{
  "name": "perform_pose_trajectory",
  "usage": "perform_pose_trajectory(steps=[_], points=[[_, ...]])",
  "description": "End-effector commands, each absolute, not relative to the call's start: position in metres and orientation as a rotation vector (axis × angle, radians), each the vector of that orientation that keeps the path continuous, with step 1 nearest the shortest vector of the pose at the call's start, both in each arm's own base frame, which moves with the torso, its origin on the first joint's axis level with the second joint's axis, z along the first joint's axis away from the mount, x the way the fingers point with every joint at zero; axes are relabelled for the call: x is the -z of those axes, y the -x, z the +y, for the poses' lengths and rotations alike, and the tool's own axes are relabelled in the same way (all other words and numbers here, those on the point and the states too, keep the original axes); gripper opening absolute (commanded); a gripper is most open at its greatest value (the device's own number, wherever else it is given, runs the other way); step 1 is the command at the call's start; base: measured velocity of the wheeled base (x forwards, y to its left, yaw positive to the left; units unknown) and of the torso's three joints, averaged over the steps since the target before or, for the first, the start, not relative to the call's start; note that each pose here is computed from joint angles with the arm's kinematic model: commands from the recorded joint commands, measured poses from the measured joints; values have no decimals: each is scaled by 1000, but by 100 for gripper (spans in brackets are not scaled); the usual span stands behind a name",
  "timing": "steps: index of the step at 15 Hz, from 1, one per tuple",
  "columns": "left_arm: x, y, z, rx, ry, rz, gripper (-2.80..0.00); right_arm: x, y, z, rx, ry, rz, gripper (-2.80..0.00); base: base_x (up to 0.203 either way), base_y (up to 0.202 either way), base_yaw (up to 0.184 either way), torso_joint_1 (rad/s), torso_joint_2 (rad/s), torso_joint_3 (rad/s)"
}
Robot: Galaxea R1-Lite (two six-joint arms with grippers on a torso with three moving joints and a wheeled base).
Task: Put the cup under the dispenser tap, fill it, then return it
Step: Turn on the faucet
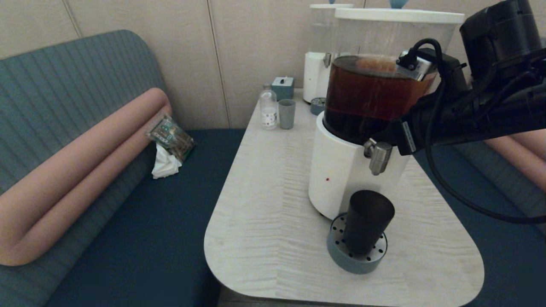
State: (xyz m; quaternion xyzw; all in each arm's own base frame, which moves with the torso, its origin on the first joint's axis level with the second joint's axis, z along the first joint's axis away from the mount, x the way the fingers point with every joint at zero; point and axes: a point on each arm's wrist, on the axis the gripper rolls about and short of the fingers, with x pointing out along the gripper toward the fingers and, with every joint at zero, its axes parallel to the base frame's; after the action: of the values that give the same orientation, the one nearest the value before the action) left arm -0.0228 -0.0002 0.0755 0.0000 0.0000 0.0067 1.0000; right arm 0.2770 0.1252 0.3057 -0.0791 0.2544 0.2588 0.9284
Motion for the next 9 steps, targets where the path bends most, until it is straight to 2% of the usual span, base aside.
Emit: perform_pose_trajectory(steps=[1, 9], points=[[-76, 23, 0, -14, 0, 2, -280, -308, -273, 124, -534, 164, 517, -280, 0, 0, 0, 0, 0, 0], [-76, 23, 0, -15, 0, 2, -280, -308, -269, 124, -561, 232, 499, -280, 0, 0, 0, 0, 0, 0]])
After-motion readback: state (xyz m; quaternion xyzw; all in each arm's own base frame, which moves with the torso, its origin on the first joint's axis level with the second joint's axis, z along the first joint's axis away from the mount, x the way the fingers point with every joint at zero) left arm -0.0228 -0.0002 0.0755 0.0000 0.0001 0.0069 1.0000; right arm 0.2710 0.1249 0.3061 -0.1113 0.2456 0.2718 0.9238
